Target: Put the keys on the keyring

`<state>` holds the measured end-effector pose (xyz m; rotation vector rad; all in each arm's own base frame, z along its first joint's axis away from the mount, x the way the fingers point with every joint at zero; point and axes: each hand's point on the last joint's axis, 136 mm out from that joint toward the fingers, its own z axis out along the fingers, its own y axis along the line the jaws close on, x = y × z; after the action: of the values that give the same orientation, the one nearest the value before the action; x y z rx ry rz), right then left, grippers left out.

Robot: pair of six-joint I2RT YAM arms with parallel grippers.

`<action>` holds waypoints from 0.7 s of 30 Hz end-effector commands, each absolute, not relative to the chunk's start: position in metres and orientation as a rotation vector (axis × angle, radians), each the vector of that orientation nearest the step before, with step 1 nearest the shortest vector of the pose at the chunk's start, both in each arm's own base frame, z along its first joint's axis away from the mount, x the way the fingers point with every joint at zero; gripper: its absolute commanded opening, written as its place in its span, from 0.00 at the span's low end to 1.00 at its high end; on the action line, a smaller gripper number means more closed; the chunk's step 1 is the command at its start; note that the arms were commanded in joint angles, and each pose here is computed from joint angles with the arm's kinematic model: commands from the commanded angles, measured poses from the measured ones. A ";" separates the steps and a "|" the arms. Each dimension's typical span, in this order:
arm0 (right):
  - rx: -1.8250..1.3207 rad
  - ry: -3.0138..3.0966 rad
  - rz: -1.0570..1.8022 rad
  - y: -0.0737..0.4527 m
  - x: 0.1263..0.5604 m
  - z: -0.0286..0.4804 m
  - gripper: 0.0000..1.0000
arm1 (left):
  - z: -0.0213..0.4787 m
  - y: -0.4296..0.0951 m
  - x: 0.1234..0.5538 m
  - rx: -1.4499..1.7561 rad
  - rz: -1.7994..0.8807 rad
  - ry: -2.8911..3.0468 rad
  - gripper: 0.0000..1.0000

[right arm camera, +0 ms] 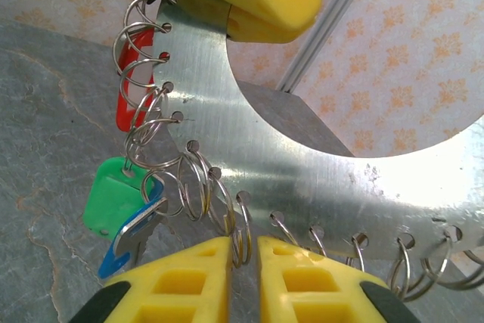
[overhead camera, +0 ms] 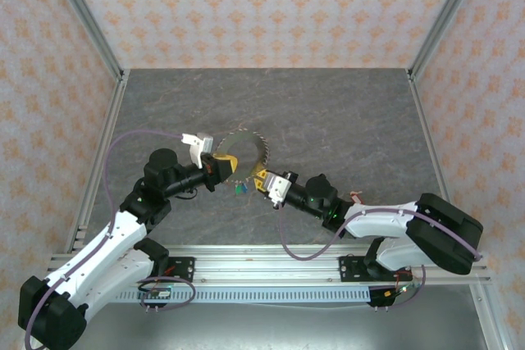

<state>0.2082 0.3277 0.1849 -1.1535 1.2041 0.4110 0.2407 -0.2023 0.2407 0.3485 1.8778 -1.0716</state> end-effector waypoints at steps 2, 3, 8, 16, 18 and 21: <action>-1.076 1.174 0.450 0.336 0.213 0.209 0.16 | 0.250 -0.202 0.245 0.348 -1.070 1.835 0.00; -1.070 1.175 0.453 0.337 0.214 0.209 0.16 | 0.250 -0.202 0.245 0.344 -1.072 1.837 0.00; -1.042 1.181 0.454 0.337 0.218 0.211 0.04 | 0.250 -0.200 0.247 0.330 -1.058 1.842 0.00; -1.022 1.211 0.441 0.330 0.219 0.208 0.00 | 0.235 -0.186 0.263 0.216 -0.947 1.906 0.00; -1.026 1.219 0.453 0.330 0.218 0.207 0.00 | 0.231 -0.186 0.267 0.194 -0.950 1.920 0.00; -1.054 1.230 0.483 0.334 0.214 0.206 0.00 | 0.225 -0.191 0.272 0.174 -0.980 1.934 0.00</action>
<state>0.2181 0.3281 0.1768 -1.1016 1.2847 0.4196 0.2620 -0.1928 0.2210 0.2263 1.9500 -0.9891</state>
